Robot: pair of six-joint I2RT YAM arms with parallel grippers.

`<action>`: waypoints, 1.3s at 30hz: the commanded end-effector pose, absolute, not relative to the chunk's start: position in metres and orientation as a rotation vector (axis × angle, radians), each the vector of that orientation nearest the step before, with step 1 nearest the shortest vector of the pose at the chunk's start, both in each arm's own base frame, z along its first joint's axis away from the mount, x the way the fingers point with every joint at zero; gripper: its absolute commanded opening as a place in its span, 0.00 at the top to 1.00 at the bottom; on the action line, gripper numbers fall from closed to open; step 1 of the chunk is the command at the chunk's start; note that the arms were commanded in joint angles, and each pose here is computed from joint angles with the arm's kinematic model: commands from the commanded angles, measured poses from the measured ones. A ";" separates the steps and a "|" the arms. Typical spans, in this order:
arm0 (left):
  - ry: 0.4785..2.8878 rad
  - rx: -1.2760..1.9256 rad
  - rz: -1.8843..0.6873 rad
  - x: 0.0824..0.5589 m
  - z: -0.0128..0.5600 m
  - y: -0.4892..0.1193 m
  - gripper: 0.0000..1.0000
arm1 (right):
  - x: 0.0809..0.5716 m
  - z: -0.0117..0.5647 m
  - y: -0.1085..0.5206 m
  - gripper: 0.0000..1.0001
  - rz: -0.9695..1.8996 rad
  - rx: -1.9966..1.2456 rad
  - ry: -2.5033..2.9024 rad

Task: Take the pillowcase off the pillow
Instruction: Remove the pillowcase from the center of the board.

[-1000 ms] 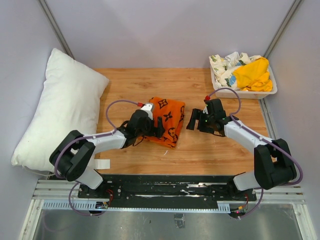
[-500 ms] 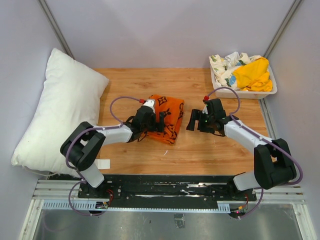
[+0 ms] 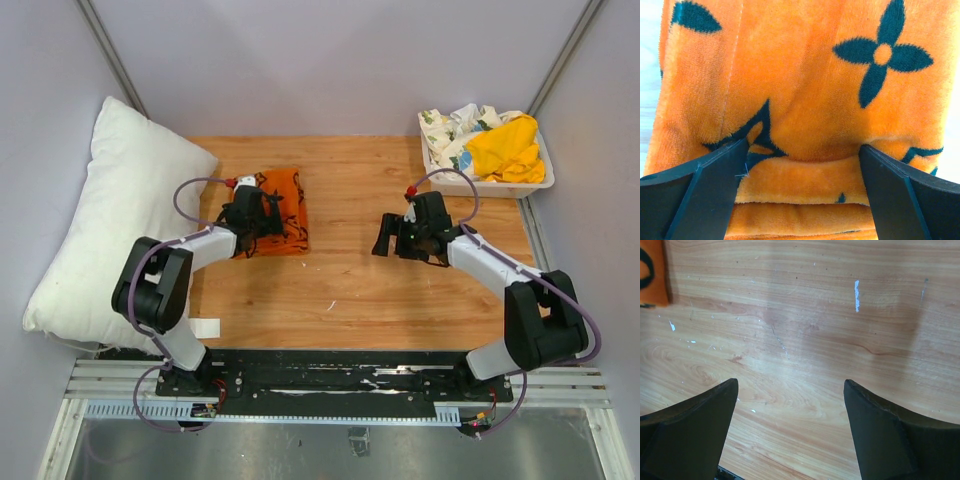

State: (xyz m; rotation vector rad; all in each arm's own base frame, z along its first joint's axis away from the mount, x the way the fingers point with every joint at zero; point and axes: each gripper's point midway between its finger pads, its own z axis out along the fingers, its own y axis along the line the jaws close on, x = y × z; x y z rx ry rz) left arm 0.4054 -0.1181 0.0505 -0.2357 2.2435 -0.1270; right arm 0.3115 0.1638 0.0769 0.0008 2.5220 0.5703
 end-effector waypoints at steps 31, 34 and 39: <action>2.036 0.044 -0.054 0.523 0.231 -0.049 0.01 | 0.339 0.111 0.177 0.02 0.650 -0.099 2.420; 1.920 0.032 -0.098 0.505 0.293 -0.052 0.01 | 0.350 0.144 0.176 0.02 0.635 -0.092 2.334; 1.741 -0.013 -0.157 0.447 0.373 -0.049 0.01 | 0.355 0.203 0.157 0.02 0.527 -0.065 2.198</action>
